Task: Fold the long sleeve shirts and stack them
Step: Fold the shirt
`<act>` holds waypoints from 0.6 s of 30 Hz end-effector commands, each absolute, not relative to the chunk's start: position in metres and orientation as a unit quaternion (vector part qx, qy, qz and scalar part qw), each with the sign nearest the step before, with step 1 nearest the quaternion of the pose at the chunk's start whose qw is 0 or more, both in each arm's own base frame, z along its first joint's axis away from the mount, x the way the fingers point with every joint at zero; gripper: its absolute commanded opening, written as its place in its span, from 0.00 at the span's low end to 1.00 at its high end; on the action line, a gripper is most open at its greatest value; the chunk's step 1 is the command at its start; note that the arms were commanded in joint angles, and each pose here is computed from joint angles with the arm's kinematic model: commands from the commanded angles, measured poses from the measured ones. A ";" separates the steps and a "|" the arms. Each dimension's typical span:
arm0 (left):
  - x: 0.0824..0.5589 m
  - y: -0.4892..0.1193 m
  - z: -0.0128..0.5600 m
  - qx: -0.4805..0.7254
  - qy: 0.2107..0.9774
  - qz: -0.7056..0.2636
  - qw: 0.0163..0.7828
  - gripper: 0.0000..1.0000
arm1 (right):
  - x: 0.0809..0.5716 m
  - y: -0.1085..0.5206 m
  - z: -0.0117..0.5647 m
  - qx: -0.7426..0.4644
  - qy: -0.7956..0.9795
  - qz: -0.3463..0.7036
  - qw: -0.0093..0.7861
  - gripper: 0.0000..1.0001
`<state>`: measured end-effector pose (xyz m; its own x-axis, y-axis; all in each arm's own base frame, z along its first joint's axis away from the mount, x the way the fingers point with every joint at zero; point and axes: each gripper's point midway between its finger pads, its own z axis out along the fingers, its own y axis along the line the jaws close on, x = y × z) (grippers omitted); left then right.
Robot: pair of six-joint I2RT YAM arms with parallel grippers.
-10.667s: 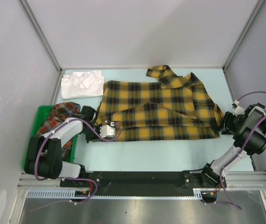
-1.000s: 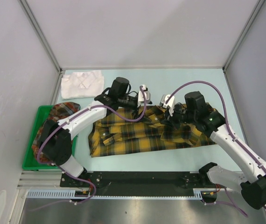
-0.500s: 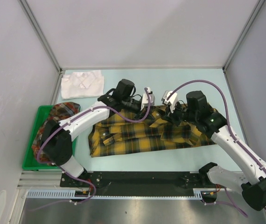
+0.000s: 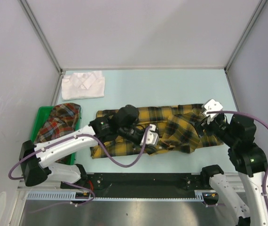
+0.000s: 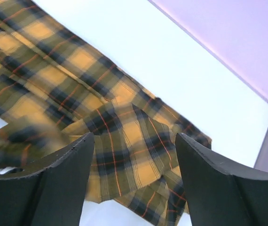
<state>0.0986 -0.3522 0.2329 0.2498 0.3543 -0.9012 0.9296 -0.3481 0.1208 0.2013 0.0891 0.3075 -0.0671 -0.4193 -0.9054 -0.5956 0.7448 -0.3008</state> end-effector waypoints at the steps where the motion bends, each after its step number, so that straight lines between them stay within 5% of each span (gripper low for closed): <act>1: 0.084 -0.352 0.238 0.739 0.436 -0.383 0.342 0.00 | 0.220 0.086 0.258 -0.325 0.768 0.110 0.542 0.76; 10: 0.037 -0.352 0.264 0.805 0.362 -0.370 0.290 0.03 | 0.276 0.101 0.178 -0.267 0.835 0.309 0.369 0.67; 18: 0.032 -0.369 0.304 0.789 0.348 -0.400 0.311 0.00 | 0.306 0.113 0.129 -0.208 0.859 0.357 0.303 0.57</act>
